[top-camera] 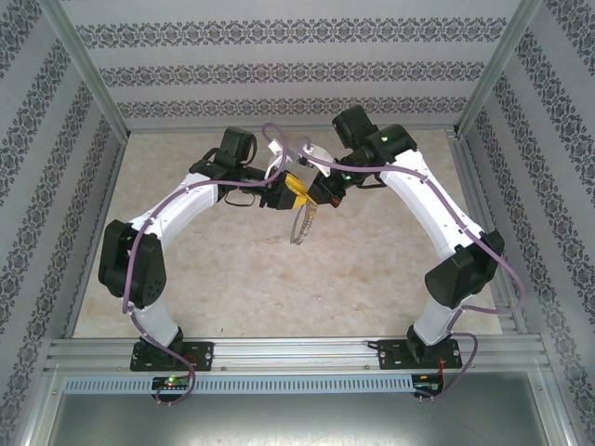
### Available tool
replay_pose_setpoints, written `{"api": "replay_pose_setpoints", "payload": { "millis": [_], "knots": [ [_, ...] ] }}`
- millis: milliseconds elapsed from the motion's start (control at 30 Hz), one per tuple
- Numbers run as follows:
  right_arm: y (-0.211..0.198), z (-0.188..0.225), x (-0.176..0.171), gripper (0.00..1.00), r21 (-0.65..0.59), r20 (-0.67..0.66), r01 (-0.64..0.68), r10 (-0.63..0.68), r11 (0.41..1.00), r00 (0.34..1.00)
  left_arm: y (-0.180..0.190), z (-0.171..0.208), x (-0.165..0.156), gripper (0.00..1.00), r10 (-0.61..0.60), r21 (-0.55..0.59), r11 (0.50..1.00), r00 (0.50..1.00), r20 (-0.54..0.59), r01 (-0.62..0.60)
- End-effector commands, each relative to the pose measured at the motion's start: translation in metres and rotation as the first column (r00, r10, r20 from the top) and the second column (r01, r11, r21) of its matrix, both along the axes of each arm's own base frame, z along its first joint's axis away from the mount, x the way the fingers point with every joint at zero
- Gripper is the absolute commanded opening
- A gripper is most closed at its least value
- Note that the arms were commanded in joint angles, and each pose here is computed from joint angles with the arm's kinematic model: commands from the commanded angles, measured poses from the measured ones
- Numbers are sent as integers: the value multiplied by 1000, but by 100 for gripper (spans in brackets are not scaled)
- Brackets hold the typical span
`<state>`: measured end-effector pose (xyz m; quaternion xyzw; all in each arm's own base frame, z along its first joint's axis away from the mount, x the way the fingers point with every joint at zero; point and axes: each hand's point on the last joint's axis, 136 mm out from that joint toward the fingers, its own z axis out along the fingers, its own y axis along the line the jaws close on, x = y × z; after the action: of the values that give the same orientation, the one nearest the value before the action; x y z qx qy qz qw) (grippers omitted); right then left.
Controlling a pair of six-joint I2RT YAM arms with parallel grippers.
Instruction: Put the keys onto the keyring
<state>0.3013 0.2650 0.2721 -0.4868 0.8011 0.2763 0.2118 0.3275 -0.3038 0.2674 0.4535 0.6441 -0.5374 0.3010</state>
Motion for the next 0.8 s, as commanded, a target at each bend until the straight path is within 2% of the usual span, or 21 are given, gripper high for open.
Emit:
{"api": "replay_pose_setpoints", "payload": {
  "millis": [0,300,333,433,500,667,733,767],
  "knots": [
    [4,15,-5,0,68,19,-16,14,998,1000,-4,12,-3,40,-21,-35,999,999,38,22],
    [-1,9,-3,0,33,18,-11,10,999,1000,-6,20,2,40,-12,-50,999,998,59,15],
    [-1,8,-3,0,32,16,-13,12,999,1000,-6,20,2,38,-12,-52,999,998,62,15],
    [-1,7,-3,0,31,16,-12,11,999,1000,-6,23,4,23,-7,-57,998,998,67,11],
    [-2,7,-3,0,30,16,-10,10,1000,1000,-6,24,4,19,-8,-58,998,998,69,12],
    [-1,8,-1,0,32,23,-8,7,999,1000,-7,21,4,0,-13,-54,998,998,55,16],
    [-1,11,2,0,37,30,1,-2,999,1000,-7,18,5,0,-6,-47,999,999,53,8],
    [-2,14,5,8,47,41,15,-17,999,999,-7,18,5,0,-4,-45,999,998,57,7]
  ]
}}
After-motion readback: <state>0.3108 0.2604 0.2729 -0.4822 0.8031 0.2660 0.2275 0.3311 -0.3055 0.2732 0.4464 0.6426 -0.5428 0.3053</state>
